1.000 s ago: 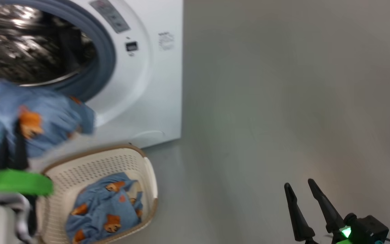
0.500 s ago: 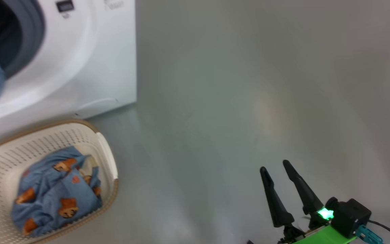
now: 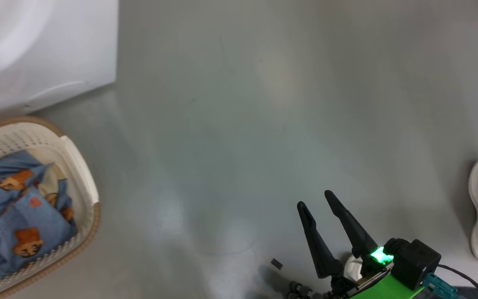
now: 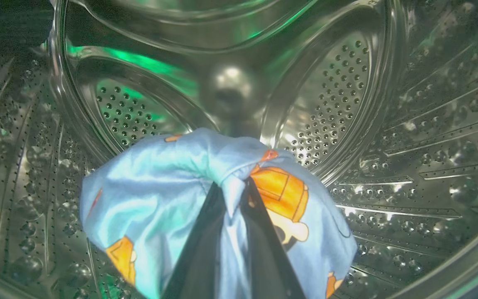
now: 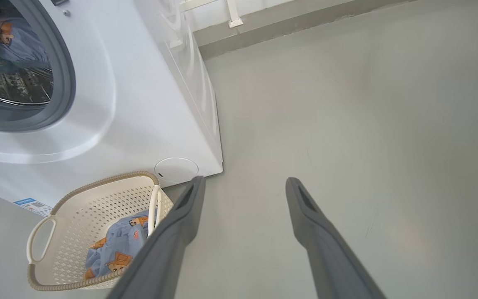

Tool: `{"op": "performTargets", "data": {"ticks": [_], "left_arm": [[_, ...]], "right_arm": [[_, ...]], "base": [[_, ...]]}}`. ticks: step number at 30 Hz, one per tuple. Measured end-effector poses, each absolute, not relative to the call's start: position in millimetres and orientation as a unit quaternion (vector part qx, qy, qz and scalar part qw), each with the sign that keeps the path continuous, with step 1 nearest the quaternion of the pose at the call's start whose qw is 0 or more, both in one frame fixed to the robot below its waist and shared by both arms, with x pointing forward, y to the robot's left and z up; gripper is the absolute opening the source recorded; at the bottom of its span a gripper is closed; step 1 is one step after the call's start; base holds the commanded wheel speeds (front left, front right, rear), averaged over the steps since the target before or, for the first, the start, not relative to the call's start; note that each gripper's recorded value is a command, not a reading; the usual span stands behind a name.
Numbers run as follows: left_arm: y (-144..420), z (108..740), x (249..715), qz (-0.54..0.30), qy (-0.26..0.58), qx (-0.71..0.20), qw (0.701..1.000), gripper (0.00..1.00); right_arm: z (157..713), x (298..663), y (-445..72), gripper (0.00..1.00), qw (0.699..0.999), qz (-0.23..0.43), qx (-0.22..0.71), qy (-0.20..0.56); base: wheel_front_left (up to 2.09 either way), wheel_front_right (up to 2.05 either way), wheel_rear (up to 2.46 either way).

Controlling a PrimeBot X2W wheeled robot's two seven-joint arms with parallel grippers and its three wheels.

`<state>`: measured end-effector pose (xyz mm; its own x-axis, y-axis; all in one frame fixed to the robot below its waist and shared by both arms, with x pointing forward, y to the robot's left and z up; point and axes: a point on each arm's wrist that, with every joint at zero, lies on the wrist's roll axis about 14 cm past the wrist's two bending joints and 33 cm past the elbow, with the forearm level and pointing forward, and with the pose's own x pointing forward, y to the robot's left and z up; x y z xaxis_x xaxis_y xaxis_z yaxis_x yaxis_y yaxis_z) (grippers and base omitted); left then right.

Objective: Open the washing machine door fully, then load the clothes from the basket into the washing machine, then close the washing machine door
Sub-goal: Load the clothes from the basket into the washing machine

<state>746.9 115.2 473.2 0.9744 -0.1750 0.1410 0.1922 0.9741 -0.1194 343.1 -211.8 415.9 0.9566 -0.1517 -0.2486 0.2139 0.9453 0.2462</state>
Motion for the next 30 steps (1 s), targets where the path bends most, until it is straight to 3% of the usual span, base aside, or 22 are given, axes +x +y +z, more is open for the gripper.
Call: {"op": "performTargets", "data": {"ticks": [8, 16, 17, 19, 20, 21, 22, 30], "left_arm": [[119, 467, 772, -0.065, -0.092, -0.082, 0.990, 0.00], [99, 414, 772, -0.093, -0.021, -0.025, 0.995, 0.00], [100, 410, 772, -0.093, -0.010, -0.017, 0.995, 0.05], [101, 408, 774, -0.091, 0.003, -0.009, 0.996, 0.45], [102, 408, 775, -0.089, 0.009, -0.005, 0.996, 0.50], [103, 409, 776, -0.088, 0.013, -0.001, 0.996, 0.94], [105, 410, 778, -0.084, 0.016, -0.002, 0.996, 1.00], [111, 410, 773, -0.057, 0.041, 0.016, 0.997, 1.00]], "right_arm": [[404, 339, -217, 1.00, 0.976, -0.109, 0.127, 0.139], [401, 336, -221, 1.00, 0.975, -0.119, 0.123, 0.145], [402, 337, -221, 1.00, 0.975, -0.119, 0.123, 0.144], [403, 337, -222, 1.00, 0.975, -0.119, 0.122, 0.141], [404, 337, -222, 1.00, 0.975, -0.120, 0.122, 0.141], [404, 337, -222, 1.00, 0.975, -0.119, 0.123, 0.140], [404, 337, -222, 1.00, 0.975, -0.120, 0.124, 0.140], [409, 338, -224, 1.00, 0.976, -0.119, 0.126, 0.130]], "base": [[0.00, 0.00, 0.00], [0.00, 0.00, 0.00], [0.00, 0.00, 0.00], [0.00, 0.00, 0.00], [0.00, 0.00, 0.00], [0.00, 0.00, 0.00], [0.00, 0.00, 0.00], [0.00, 0.00, 0.00]]}}
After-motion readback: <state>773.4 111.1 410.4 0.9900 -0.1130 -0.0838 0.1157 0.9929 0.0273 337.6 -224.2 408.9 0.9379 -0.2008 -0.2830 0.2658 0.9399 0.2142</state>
